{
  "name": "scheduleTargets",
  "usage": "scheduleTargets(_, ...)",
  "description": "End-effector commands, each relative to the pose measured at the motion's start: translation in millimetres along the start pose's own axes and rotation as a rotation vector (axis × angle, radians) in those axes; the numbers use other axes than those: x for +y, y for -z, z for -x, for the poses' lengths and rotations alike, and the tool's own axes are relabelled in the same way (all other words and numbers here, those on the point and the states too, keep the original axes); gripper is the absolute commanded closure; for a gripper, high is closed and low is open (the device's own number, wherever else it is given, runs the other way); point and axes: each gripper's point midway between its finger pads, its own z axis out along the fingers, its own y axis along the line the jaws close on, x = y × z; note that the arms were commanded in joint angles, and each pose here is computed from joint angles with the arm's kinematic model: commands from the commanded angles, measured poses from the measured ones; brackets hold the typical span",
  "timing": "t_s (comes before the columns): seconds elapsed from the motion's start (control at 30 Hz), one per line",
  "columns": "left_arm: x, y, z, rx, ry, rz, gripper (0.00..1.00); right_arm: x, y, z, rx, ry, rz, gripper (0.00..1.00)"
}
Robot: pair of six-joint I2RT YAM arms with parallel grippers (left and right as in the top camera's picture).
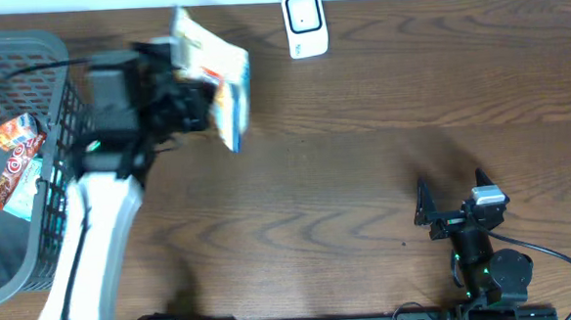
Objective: Scan the item barcode
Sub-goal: 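Lift the white snack bag out and drop it on the table centre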
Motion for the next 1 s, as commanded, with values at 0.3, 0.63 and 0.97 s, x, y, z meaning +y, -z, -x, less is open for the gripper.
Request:
scheduleTargets(0.3,-23,-132,-125,0.435,-0.105,-0.039,0.93,-1,0,0,0.0,-0.009,-0.006,0.01)
scheduleTargets(0.63,-22,-142,-136,0.455,-0.154,0.003,0.12,-1,0,0,-0.001,-0.009,-0.006,0.01)
scheduleTargets(0.97,-23,-32,-10,0.093,-0.233,0.259,0.02,-1,0,0,-0.001,-0.009,-0.006,0.01)
